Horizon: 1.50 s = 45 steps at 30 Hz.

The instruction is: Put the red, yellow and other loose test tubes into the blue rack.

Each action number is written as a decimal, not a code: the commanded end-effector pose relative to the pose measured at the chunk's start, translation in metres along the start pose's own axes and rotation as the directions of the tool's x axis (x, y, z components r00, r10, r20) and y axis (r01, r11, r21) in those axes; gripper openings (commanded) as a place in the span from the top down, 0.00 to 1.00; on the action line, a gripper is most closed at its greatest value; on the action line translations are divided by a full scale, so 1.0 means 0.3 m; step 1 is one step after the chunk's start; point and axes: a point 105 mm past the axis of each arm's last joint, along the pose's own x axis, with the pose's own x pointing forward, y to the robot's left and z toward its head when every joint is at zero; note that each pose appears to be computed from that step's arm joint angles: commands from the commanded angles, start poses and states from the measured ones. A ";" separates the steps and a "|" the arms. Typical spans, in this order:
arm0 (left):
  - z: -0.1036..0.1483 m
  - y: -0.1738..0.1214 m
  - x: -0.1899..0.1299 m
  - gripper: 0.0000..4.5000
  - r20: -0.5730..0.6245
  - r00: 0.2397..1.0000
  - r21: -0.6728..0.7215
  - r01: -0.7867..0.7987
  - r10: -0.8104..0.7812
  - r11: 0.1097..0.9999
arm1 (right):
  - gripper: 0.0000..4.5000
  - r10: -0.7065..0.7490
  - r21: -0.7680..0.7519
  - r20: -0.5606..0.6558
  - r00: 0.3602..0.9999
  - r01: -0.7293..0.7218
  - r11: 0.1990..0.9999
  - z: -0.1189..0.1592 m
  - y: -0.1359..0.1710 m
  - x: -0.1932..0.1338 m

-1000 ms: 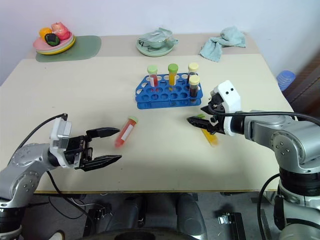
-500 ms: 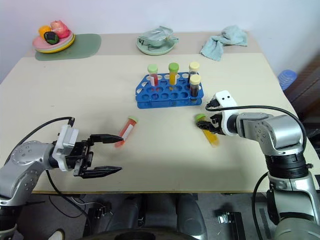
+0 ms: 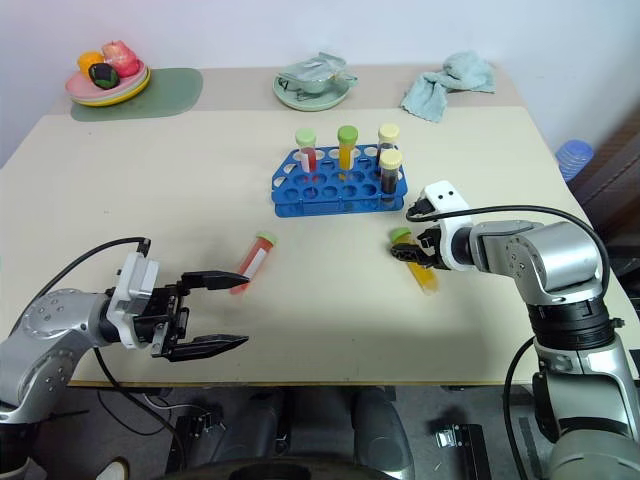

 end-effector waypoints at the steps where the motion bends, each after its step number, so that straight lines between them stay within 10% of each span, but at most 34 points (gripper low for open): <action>1: 0.035 -0.002 0.000 0.03 0.029 1.000 0.030 0.002 -0.003 1.000 | 0.18 0.006 -0.035 0.043 0.999 -0.004 0.999 0.046 0.016 -0.020; 18: 0.050 0.000 0.006 0.03 0.041 0.999 0.030 -0.020 0.019 0.999 | 0.35 0.010 -0.053 0.029 1.000 -0.009 0.999 0.036 0.022 0.030; 23: 0.049 -0.002 0.003 0.03 0.037 0.999 0.028 -0.035 0.034 0.999 | 0.75 0.016 -0.058 0.033 0.999 -0.014 0.998 0.041 0.023 0.042; 45: 0.050 0.008 0.005 0.03 0.044 0.998 0.028 -0.041 0.040 0.999 | 0.75 0.040 -0.116 0.107 0.993 -0.027 0.993 0.084 0.045 0.027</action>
